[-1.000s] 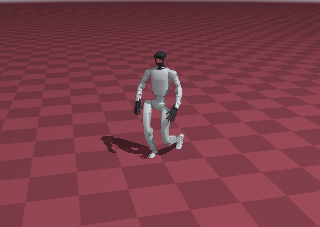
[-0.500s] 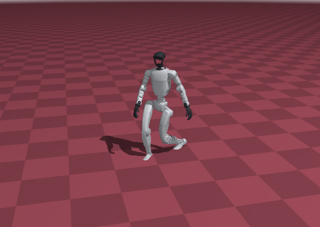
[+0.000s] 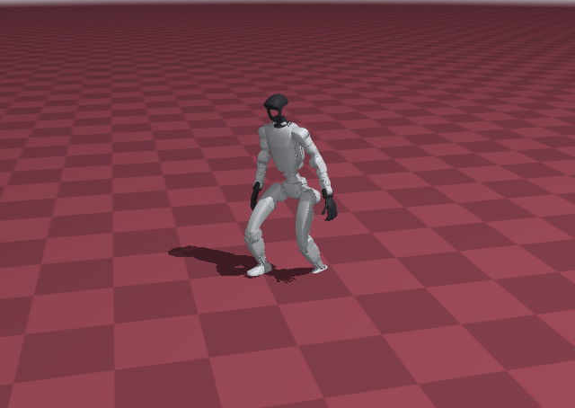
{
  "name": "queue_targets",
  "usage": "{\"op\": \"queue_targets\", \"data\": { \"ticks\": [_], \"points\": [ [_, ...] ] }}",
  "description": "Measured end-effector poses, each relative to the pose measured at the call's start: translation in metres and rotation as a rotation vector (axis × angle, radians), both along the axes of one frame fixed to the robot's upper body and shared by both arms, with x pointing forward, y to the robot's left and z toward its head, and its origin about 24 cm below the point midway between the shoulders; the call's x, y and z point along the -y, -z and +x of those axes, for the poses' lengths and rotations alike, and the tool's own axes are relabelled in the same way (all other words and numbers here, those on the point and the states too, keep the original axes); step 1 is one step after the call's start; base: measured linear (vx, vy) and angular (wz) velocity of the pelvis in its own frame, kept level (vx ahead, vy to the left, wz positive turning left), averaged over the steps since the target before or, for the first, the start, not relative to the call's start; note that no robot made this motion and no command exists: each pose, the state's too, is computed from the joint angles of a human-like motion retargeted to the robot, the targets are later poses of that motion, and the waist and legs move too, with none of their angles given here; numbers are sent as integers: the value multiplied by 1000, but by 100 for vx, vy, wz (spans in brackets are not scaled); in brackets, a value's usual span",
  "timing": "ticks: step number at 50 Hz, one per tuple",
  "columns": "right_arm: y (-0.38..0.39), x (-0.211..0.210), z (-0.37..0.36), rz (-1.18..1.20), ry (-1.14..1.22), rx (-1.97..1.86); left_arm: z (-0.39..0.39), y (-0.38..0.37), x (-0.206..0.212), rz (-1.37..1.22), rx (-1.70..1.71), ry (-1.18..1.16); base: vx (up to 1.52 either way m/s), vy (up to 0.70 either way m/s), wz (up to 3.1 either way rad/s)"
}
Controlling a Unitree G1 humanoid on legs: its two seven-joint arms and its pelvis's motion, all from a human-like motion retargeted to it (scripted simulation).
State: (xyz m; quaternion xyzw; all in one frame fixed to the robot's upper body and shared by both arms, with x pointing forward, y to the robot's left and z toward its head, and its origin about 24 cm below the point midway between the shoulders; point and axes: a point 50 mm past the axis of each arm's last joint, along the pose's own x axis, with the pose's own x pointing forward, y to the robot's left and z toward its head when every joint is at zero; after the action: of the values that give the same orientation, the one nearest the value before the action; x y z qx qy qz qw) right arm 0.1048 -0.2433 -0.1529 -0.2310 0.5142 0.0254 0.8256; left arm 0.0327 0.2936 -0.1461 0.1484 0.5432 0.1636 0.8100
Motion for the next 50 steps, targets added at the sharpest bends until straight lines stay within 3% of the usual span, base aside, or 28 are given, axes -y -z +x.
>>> {"op": "queue_targets", "data": {
  "ticks": [15,27,37,50],
  "points": [
    [-7,15,1,-46,38,74,81,-29,-7,25,370,-32,17,-28,-45],
    [-37,55,31,-163,-47,199,124,-34,39,-123,434,248,24,-26,-66],
    [-44,61,34,-205,-33,239,79,-7,48,-167,190,351,28,-11,4],
    [-11,14,5,-69,-95,82,22,16,61,-231,-32,270,14,0,-7]
  ]
}}
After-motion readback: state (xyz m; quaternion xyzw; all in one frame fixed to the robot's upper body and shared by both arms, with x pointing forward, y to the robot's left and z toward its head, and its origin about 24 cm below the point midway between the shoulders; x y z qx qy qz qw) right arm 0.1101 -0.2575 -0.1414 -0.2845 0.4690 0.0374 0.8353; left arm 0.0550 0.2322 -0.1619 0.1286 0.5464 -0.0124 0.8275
